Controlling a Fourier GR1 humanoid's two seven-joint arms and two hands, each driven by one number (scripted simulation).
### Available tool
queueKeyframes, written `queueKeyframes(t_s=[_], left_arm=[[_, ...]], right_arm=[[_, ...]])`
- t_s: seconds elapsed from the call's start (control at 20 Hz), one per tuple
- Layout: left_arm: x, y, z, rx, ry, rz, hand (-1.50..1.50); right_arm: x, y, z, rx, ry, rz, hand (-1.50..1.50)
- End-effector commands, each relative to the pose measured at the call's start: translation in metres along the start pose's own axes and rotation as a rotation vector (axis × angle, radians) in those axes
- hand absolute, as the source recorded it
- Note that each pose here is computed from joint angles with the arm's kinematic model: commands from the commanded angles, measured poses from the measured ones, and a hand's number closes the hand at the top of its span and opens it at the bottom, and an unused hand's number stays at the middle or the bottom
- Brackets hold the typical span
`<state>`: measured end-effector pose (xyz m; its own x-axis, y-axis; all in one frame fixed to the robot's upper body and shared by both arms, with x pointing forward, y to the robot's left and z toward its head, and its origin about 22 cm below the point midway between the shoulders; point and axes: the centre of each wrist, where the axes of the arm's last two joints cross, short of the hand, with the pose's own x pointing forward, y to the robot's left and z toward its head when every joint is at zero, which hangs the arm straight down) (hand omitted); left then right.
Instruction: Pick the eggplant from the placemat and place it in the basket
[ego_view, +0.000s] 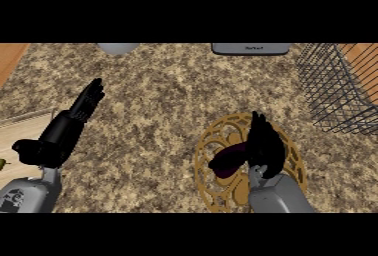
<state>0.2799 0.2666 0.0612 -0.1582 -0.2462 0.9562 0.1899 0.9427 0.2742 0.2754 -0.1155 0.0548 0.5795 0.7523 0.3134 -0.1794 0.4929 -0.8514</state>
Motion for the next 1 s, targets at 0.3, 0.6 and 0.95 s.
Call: queueKeyframes(t_s=[0.3,0.6,0.95], left_arm=[[-0.004,0.006,0.001,0.006,-0.008,0.005,0.0],[0.001,-0.007,0.005,0.009,-0.015,0.008,0.0],[0.014,0.0,-0.016,0.005,-0.008,0.003,0.0]], right_arm=[[-0.001,0.027,-0.005,0.07,0.157,0.006,-1.5],[-0.002,0.039,-0.014,0.173,0.127,0.049,1.5],[0.007,0.032,-0.01,0.142,0.101,0.102,1.5]])
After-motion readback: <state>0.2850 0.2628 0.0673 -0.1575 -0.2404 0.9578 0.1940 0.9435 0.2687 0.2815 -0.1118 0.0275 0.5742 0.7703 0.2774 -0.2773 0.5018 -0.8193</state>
